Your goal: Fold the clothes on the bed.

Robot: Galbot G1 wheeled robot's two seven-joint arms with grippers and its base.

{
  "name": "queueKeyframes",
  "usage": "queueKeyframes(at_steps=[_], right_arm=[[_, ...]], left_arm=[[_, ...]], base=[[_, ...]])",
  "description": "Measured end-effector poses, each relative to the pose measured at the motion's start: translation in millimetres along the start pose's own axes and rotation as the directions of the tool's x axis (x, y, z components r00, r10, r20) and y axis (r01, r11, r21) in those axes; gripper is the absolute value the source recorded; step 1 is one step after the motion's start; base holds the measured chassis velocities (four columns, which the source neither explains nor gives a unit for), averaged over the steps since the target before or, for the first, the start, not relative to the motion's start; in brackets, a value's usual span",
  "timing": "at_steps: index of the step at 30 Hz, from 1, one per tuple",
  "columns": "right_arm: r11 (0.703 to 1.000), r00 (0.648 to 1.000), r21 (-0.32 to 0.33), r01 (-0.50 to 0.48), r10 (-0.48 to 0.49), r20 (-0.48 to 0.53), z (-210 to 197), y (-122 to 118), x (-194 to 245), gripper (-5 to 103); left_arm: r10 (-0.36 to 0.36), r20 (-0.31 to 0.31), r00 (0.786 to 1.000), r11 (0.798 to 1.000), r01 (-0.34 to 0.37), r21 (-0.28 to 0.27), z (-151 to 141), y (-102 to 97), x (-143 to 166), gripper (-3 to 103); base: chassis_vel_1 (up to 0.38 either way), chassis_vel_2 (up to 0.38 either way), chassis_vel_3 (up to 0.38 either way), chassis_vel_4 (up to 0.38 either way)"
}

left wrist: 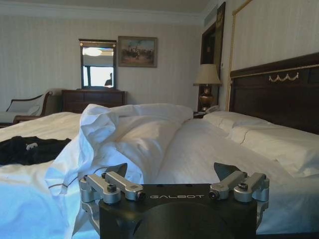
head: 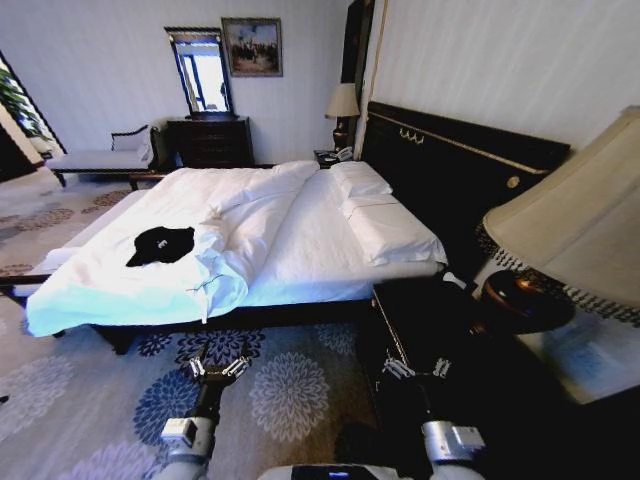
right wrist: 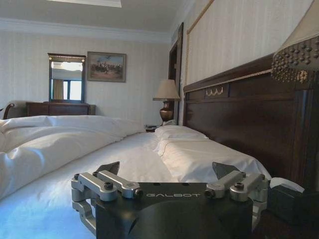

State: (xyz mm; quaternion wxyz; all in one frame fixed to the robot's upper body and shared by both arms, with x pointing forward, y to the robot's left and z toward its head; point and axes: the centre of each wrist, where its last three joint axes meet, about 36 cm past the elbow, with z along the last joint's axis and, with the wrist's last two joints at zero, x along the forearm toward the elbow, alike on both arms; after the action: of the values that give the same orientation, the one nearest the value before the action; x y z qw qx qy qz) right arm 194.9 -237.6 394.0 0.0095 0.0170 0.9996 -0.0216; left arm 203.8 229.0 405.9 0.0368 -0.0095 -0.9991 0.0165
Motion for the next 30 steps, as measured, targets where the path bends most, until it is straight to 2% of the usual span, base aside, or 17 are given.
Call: queueKeyframes(at_steps=[7,30], right_arm=[[1.0,1.0,0.011,0.004,-0.005,0.002,-3.1,-0.6,3.2,100],[1.0,1.0,0.016,0.008,-0.008,0.007,-4.1,-0.7,6.3,100]], left_arm=[[0.004,0.006,1.0,1.0,-0.004,0.019,-0.5,-0.8,-0.3,100],[0.017,0.011,1.0,1.0,-0.017,0.024,-1.8,-0.7,-2.0,100]], base=[[-0.065,0.067,0.06,-0.068],[-0.068,0.07,0.068,-0.07]])
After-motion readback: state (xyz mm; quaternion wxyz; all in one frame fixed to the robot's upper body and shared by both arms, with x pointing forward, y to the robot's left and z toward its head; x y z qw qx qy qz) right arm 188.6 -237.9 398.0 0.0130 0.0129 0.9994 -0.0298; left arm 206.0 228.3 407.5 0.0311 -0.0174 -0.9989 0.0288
